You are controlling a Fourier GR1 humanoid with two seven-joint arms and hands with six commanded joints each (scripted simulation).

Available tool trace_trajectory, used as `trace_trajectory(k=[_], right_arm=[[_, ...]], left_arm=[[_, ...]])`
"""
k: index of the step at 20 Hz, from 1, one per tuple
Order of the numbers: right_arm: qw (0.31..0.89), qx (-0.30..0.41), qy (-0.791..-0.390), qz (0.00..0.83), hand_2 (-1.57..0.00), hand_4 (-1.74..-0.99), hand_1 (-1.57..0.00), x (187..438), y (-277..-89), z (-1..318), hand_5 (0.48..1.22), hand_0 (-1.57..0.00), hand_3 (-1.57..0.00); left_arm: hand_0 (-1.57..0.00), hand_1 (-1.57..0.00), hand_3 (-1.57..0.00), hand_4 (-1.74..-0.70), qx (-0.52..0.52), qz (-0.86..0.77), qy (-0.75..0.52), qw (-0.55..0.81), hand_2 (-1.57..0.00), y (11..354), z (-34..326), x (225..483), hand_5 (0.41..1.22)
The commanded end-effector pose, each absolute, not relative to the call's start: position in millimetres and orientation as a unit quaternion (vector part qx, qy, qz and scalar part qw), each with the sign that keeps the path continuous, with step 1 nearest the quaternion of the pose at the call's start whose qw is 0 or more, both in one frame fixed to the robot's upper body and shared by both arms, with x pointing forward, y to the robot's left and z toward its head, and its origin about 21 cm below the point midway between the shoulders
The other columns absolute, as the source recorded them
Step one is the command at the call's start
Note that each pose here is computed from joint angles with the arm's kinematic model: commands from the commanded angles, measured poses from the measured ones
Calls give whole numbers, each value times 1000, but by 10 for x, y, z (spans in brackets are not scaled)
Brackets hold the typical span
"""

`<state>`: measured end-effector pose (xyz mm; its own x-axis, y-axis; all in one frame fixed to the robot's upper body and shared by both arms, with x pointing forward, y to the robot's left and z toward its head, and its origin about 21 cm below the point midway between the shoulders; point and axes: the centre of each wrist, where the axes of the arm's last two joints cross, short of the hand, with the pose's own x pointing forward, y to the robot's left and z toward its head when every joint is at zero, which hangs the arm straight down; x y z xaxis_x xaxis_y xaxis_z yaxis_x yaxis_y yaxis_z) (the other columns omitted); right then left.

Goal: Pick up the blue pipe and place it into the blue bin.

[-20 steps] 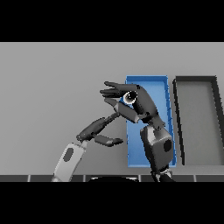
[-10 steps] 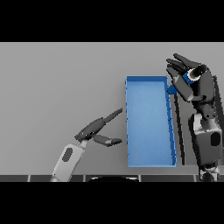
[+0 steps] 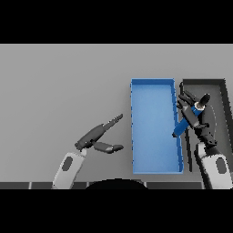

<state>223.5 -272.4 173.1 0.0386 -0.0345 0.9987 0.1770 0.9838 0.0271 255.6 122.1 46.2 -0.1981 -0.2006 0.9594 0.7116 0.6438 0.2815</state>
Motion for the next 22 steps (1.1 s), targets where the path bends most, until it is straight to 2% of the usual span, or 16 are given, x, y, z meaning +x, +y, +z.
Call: trace_trajectory(k=[1,5,6,7,8,11,12,13,14,16,17,19,22], right_arm=[[733,-55,-672,-87,-1571,-1741,-1571,2178,-2701,1627,1221,-1571,-1571],[781,-93,-606,-121,-1571,-1741,-1571,1992,-2659,1270,1221,-1571,-1571],[789,-106,-591,-129,-1571,-1741,-1571,1946,-2647,1220,1221,-1571,-1508],[796,-109,-580,-133,-1571,-1741,-1571,1913,-2621,1168,1221,-1571,-1521],[802,-116,-569,-137,-1571,-1741,-1571,1885,-2591,1130,1221,-1571,-1255],[828,-136,-529,-132,-1571,-1741,-1571,1830,-2540,1023,1221,-1571,-908],[824,-143,-532,-131,-1571,-1741,-1548,1815,-2480,995,1221,-1571,-847],[827,-150,-526,-131,-1339,-1678,-1336,1856,-2495,973,1221,-1465,-788],[829,-157,-521,-129,-1071,-1592,-1069,1894,-2511,931,1221,-1172,-630],[838,-164,-508,-114,-685,-1413,-684,1895,-2542,903,1221,-750,-403],[842,-162,-507,-86,-548,-1337,-547,1892,-2508,899,1221,-599,-322],[850,-164,-500,-34,-350,-1219,-350,1889,-2476,899,1137,-383,-206],[891,-166,-423,7,-179,-1110,-179,1854,-2523,813,979,-196,-105]], left_arm=[[1,1,1,-879,-189,-378,-674,606,1,1216,476,2560,425],[1,1,1,-884,-191,-382,-669,609,1,1200,445,2520,425],[1,1,1,-887,-190,-379,-671,609,1,1195,451,2519,423],[1,1,1,-888,-189,-379,-670,610,1,1220,447,2528,422],[1,1,1,-887,-188,-381,-666,613,1,1196,435,2530,420],[1,1,1,-883,-185,-384,-672,606,1,1218,447,2528,421],[1,1,1,-883,-189,-383,-672,605,1,1210,460,2514,421],[1,1,1,-882,-186,-385,-670,607,1,1173,459,2521,421],[1,1,1,-881,-184,-385,-671,607,1,1216,474,2529,422],[1,1,1,-878,-187,-383,-672,606,1,1200,461,2486,425],[1,1,1,-878,-183,-384,-671,607,1,1197,466,2496,427],[1,1,1,-879,-182,-382,-672,608,1,1201,475,2506,430],[1,1,1,-886,-183,-382,-668,612,1,1205,455,2501,428]])
